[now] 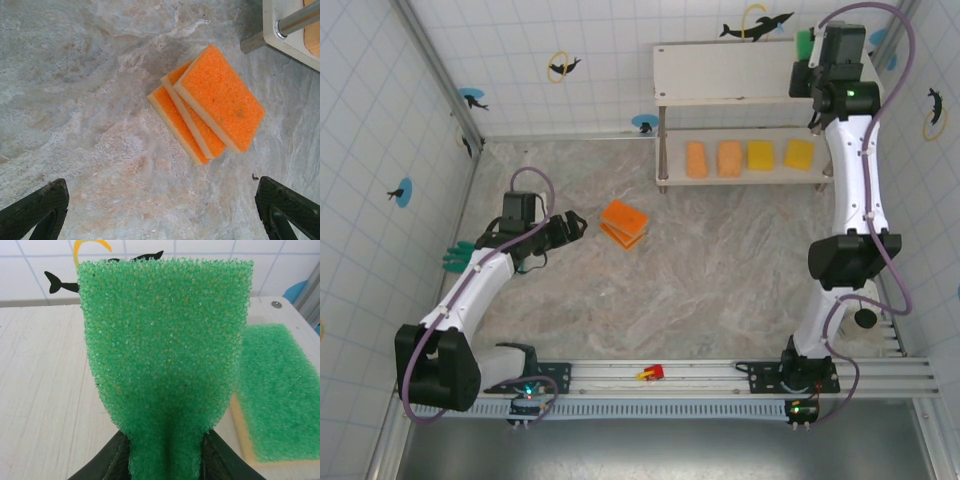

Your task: Place and organize the cleaning sponges onto the shelf

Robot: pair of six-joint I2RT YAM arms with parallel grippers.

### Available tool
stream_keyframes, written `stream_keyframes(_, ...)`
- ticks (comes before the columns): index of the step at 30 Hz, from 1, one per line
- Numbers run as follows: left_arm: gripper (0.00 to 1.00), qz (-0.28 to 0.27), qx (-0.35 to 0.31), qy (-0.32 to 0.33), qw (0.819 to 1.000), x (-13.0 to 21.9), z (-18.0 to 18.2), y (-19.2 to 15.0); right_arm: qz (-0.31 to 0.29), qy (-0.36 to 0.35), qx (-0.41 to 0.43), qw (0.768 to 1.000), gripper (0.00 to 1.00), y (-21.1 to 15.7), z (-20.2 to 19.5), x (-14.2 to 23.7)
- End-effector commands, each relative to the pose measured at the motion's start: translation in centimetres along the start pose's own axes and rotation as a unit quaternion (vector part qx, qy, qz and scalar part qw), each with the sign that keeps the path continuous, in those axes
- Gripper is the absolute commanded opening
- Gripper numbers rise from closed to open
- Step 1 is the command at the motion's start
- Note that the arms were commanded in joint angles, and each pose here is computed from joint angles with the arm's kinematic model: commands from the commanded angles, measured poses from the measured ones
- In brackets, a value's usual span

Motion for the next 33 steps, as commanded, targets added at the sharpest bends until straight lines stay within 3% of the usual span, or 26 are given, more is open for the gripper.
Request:
stream_keyframes(1,0.97,-0.011,-0.008,-0.009,1.0,0.5,-0.1,0.2,-0.045,0.001,-0.014,0.999,0.35,1.9,-0.2,0.3)
stream_keyframes(22,0.97,-0.011,-0.008,-0.005,1.0,0.6,0.0,0.0,-0.03,0.021,-0.022,0.999,0.42,0.8,-0.6,-2.3)
stream_keyframes(33,0.97,-0.012,-0.008,-0.008,1.0,0.6,-0.2,0.2,-0.015,0.027,-0.016,0.999,0.52,0.3,-0.6,-2.5)
Point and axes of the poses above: each hand's point on the last joint's axis, 136 mm out from that joint toward the fingers, its own x axis back along the fingers, its own z axis along the line the jaws close on, y = z × x, the point moved 8 cm from there along x, back along the fingers, and after that the axes turned 3 degrees about x, right-handed, at the moved point
